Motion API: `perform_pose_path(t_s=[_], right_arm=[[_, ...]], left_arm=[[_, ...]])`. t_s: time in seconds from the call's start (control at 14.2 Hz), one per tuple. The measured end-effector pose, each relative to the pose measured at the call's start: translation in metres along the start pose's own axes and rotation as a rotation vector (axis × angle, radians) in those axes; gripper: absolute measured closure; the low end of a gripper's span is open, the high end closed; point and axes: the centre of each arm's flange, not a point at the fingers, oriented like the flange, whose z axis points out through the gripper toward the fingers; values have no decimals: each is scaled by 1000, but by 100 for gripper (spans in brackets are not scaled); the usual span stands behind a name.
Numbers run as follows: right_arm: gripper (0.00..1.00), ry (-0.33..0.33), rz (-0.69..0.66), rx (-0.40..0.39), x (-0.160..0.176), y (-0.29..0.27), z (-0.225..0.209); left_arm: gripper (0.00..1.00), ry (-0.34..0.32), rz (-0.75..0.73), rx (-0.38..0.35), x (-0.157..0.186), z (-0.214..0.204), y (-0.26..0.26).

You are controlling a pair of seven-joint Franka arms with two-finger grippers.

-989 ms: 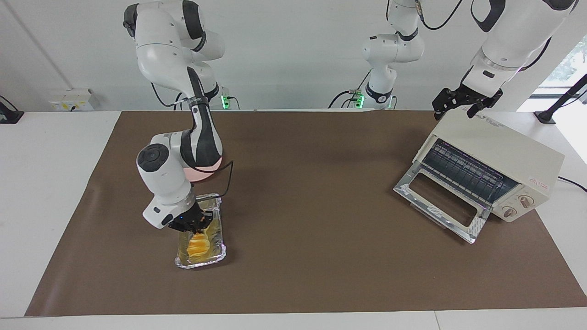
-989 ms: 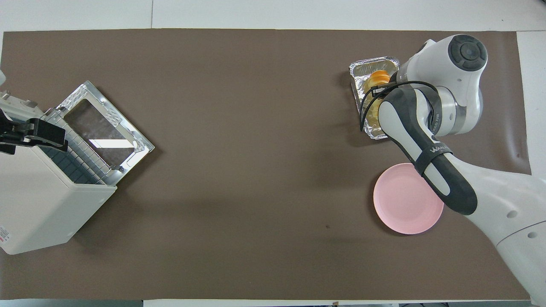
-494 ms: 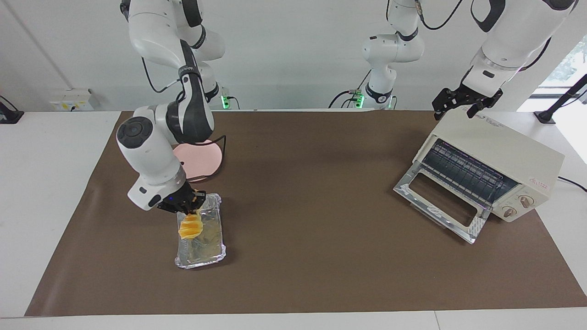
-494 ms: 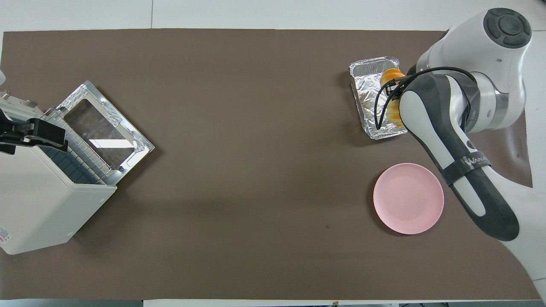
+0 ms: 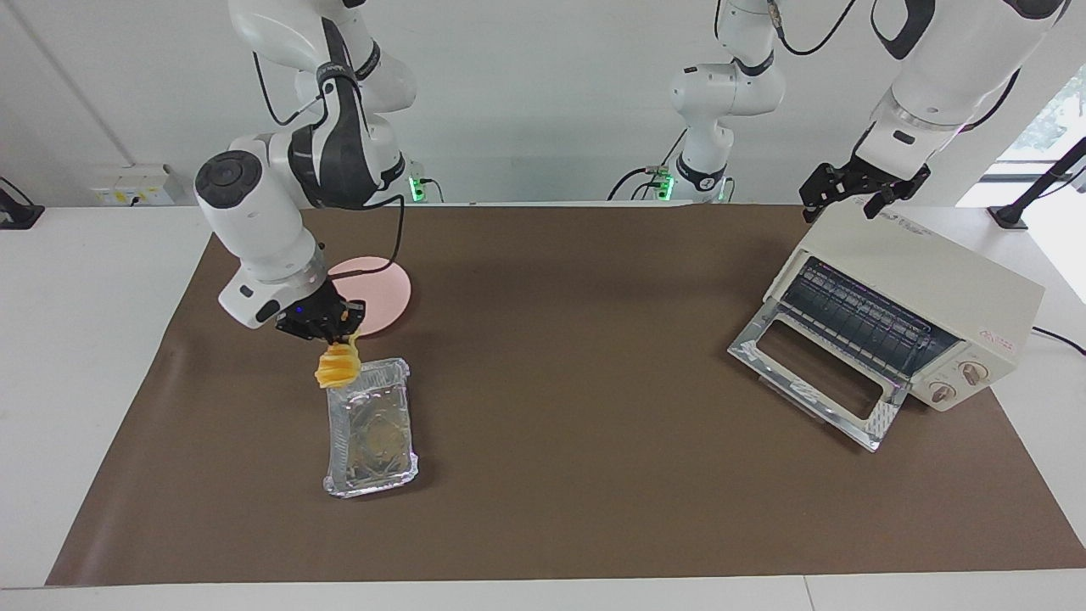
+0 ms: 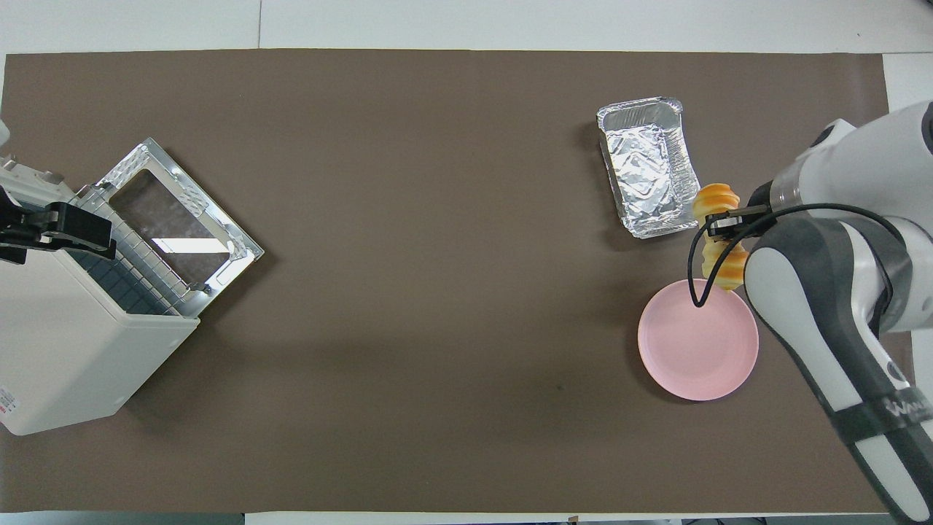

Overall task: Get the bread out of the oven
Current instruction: 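Carry the bread rolls onto the pink plate with the right gripper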

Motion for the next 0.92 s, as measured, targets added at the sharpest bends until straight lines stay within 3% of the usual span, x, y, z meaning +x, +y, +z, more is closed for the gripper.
perform_pose_path(t_s=[0.42,0.92], right_arm=[[89,100,-11,-13,-91,-7,63],[89,137,-45,-15,-118,-20,107]], left_arm=[[0,0,0,0,0,0,0],[0,0,0,0,0,0,0]])
